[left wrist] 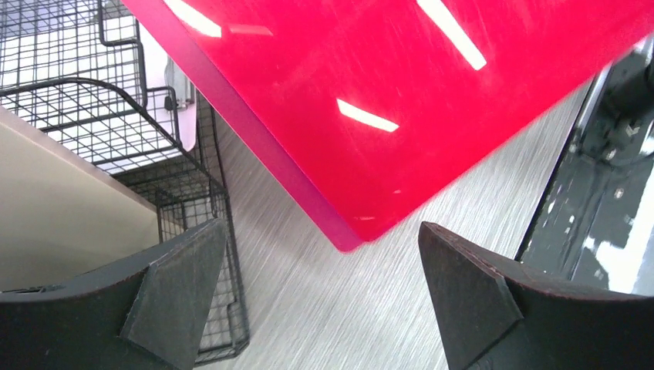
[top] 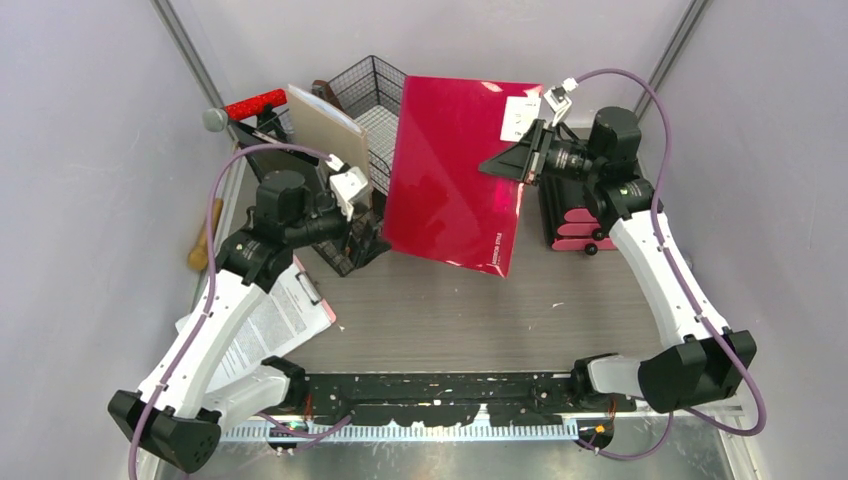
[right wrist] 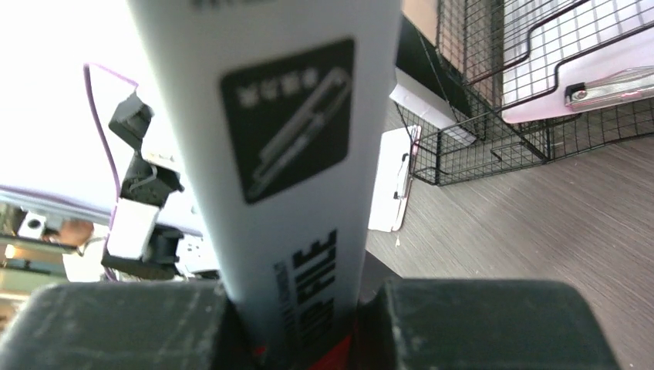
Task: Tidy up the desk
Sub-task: Pick up the folder from the center of the board.
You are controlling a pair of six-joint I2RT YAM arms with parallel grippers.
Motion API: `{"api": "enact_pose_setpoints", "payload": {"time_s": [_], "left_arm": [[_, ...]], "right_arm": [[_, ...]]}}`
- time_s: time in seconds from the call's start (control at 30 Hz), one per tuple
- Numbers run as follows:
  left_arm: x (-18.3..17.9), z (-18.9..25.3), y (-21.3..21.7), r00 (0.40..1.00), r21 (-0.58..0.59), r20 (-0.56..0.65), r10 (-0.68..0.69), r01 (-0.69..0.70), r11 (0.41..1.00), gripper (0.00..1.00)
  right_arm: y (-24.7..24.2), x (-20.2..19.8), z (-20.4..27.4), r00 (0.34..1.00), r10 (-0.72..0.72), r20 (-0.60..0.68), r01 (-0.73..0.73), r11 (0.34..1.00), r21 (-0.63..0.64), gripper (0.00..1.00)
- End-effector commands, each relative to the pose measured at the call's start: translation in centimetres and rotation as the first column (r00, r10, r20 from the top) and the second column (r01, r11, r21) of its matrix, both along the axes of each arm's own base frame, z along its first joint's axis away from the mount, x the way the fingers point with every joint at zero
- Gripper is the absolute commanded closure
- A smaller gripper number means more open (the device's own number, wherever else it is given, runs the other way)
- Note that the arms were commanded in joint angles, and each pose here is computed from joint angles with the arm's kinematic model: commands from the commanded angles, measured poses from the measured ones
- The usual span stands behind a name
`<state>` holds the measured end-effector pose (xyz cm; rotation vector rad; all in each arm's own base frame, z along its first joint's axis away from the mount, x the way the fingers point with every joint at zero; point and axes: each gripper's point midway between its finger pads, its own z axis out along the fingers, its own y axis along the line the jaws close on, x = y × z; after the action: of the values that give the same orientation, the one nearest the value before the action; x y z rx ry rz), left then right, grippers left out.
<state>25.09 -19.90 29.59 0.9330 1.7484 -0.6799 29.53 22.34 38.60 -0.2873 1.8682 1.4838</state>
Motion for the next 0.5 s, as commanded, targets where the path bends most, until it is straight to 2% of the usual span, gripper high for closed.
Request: {"api": "enact_pose_setpoints", "payload": {"time_s": [0.0,0.13,0.23,0.37,0.47], "left_arm": [[-1.7,0.9,0.6,0.983,0.112,0.123,-0.134,0.121,0.986,0.00],[-2.0,1.8,0.3,0.963,0.165,0.191,-0.188,0.157,0.974,0.00],[-1.0,2.4,-0.3,0.936,0.241,0.290,-0.202,0.133,0.961,0.00],[-0.1,2.6,-2.6,0.859,0.354,0.441,-0.260,0.100,0.930,0.00],[0.1,2.1,-4.7,0.801,0.429,0.502,-0.326,0.096,0.898,0.00]], "right_arm": [[-1.4,1.5,2.3,0.995,-0.091,-0.046,0.095,0.991,0.093,1.00],[-3.2,3.7,1.2,0.963,-0.186,-0.193,0.214,0.967,0.140,1.00],[-4.7,4.7,0.2,0.927,-0.246,-0.284,0.303,0.936,0.179,1.00],[-5.9,5.0,-1.4,0.875,-0.289,-0.388,0.385,0.901,0.197,1.00],[-6.5,5.2,-2.6,0.847,-0.304,-0.436,0.420,0.886,0.197,1.00]]}}
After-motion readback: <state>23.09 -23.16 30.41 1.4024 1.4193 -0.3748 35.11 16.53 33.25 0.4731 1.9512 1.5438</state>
